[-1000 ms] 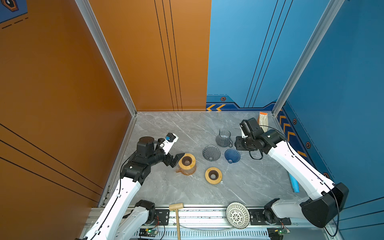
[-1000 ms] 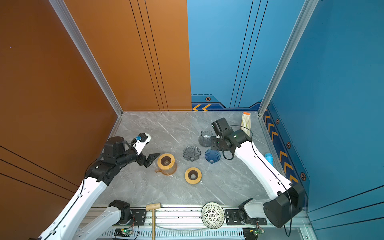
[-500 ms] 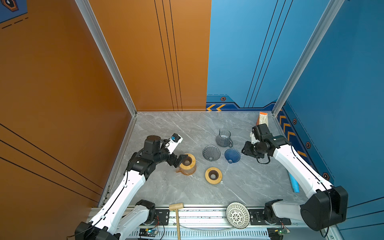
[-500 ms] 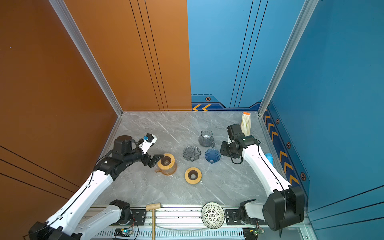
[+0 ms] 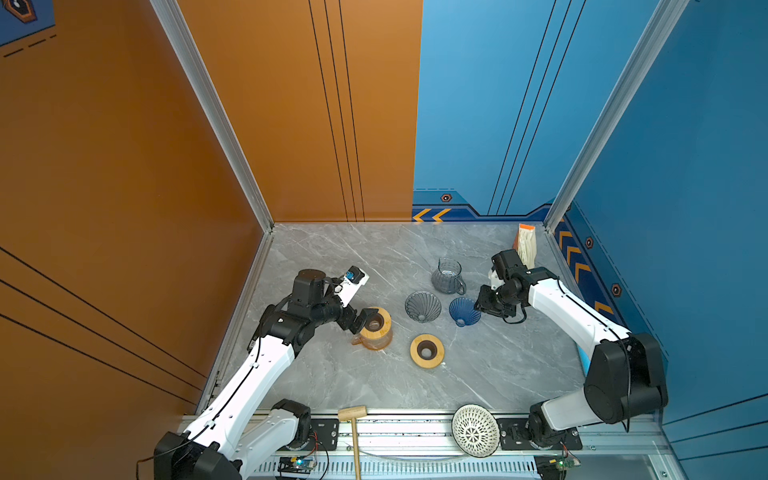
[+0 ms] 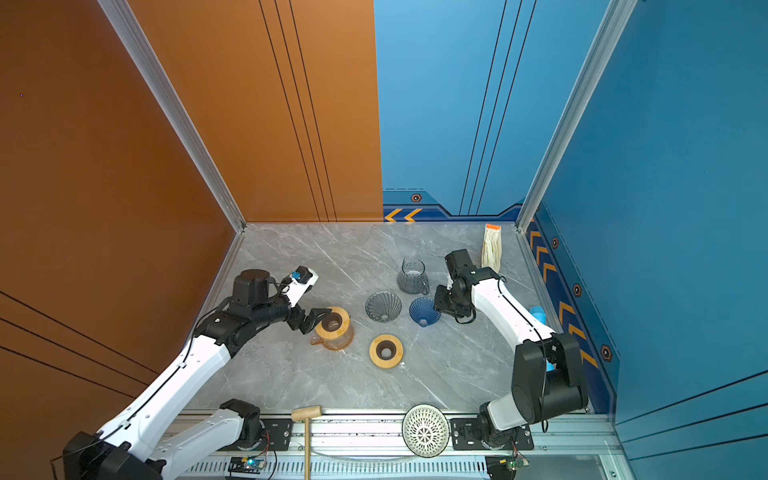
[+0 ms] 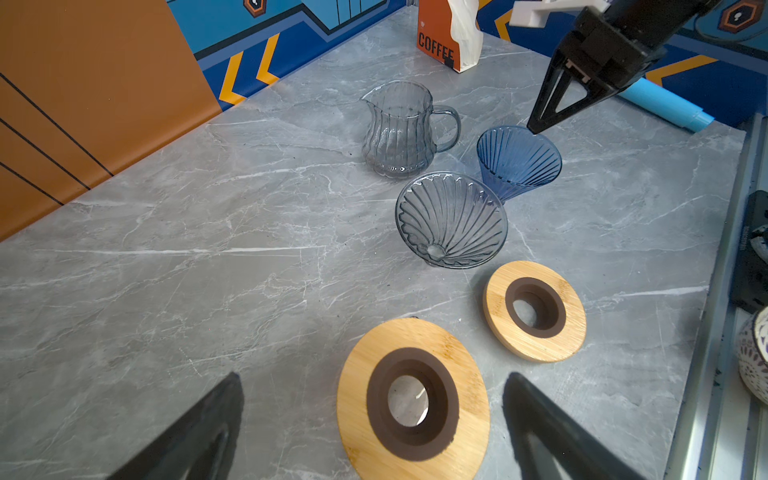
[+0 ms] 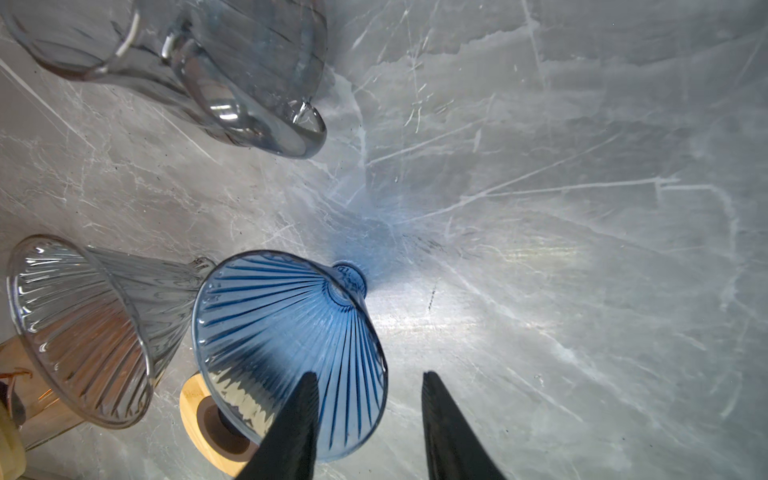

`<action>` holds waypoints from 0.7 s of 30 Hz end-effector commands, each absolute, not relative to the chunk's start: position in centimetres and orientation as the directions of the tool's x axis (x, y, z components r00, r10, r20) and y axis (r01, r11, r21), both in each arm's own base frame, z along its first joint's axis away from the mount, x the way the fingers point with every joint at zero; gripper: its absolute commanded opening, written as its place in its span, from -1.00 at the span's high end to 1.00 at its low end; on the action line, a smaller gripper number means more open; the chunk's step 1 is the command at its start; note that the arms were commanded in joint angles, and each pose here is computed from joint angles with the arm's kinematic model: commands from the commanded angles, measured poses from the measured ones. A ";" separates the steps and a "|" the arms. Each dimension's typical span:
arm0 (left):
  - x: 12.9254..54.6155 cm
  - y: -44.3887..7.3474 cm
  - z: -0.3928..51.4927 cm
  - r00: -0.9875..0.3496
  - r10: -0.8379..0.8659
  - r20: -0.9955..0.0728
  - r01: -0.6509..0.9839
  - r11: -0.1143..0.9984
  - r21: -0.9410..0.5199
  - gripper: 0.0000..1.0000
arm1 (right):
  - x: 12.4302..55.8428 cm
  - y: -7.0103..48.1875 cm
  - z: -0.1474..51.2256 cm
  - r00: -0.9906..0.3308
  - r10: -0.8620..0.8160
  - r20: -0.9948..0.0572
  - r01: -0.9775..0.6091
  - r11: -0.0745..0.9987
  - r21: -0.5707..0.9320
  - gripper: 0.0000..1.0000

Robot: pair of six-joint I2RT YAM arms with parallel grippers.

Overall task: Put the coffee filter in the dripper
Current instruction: 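Move the right gripper over the blue glass dripper and lower onto its rim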

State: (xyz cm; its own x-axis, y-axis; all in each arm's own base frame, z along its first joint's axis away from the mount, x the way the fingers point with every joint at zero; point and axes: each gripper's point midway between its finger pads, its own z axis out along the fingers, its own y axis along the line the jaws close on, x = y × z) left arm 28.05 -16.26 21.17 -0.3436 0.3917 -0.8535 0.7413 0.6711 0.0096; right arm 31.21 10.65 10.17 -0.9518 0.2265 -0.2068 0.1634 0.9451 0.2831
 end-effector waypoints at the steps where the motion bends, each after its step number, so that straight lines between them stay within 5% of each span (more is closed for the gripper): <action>1: 28.0 -16.4 20.8 -0.353 0.388 -0.852 0.737 0.675 0.002 -0.96 | 31.7 11.1 9.4 -0.953 0.223 -0.206 0.155 0.941 0.301 0.22; 21: 27.8 -16.2 20.4 -0.361 0.391 -0.847 0.733 0.680 0.001 -0.96 | 31.9 12.1 6.8 -0.964 0.200 -0.173 0.151 0.953 0.263 0.44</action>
